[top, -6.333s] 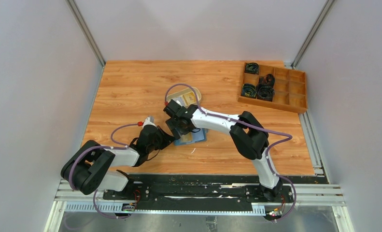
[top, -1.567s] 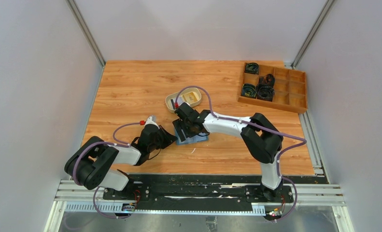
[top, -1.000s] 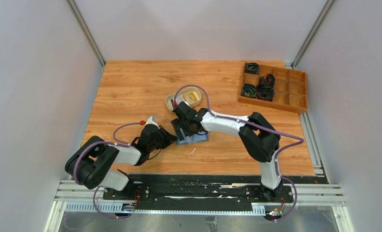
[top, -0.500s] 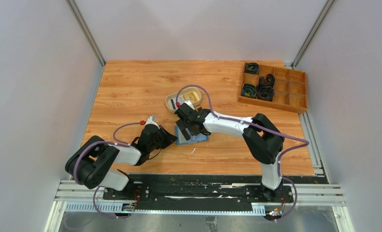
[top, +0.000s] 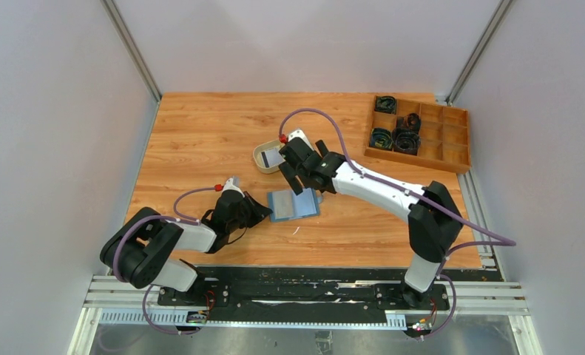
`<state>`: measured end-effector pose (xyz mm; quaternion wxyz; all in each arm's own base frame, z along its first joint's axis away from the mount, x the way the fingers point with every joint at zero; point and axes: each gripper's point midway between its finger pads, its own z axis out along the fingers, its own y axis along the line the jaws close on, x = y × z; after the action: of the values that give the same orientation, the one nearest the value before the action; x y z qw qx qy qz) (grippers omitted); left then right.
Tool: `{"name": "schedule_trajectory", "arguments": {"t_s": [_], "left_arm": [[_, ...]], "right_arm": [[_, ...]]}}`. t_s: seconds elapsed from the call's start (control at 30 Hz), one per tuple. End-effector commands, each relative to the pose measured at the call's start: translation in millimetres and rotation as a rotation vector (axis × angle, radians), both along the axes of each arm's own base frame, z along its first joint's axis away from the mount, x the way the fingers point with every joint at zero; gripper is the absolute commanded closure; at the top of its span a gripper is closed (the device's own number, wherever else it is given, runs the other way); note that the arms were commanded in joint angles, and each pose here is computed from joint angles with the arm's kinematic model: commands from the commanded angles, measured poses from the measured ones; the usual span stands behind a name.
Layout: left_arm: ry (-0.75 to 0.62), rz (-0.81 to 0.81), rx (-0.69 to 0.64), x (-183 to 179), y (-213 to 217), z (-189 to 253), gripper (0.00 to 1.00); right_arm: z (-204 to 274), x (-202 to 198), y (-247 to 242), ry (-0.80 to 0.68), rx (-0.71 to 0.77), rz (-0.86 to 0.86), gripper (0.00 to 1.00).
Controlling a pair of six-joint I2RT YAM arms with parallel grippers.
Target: Take the credit cards out of the card holder
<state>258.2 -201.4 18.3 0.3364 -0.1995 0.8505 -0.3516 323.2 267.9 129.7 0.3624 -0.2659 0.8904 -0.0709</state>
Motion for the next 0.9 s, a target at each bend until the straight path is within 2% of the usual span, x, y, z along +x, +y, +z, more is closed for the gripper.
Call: {"name": "schedule_trajectory", "arguments": {"t_s": [0.0, 0.13, 0.3, 0.87], "left_arm": [[0.143, -0.022, 0.129, -29, 18, -43, 1.0], [0.144, -0.021, 0.13, -29, 18, -44, 1.0], [0.142, -0.021, 0.129, -29, 18, -43, 1.0], [0.152, -0.022, 0.135, -29, 17, -46, 1.0]], "right_arm": [[11, -22, 50, 0.032, 0.137, 0.13, 0.0], [-13, -38, 85, 0.138, 0.216, 0.173, 0.0], [-31, -40, 106, 0.192, 0.264, 0.168, 0.01], [-86, -38, 101, 0.247, 0.174, 0.135, 0.02]]}}
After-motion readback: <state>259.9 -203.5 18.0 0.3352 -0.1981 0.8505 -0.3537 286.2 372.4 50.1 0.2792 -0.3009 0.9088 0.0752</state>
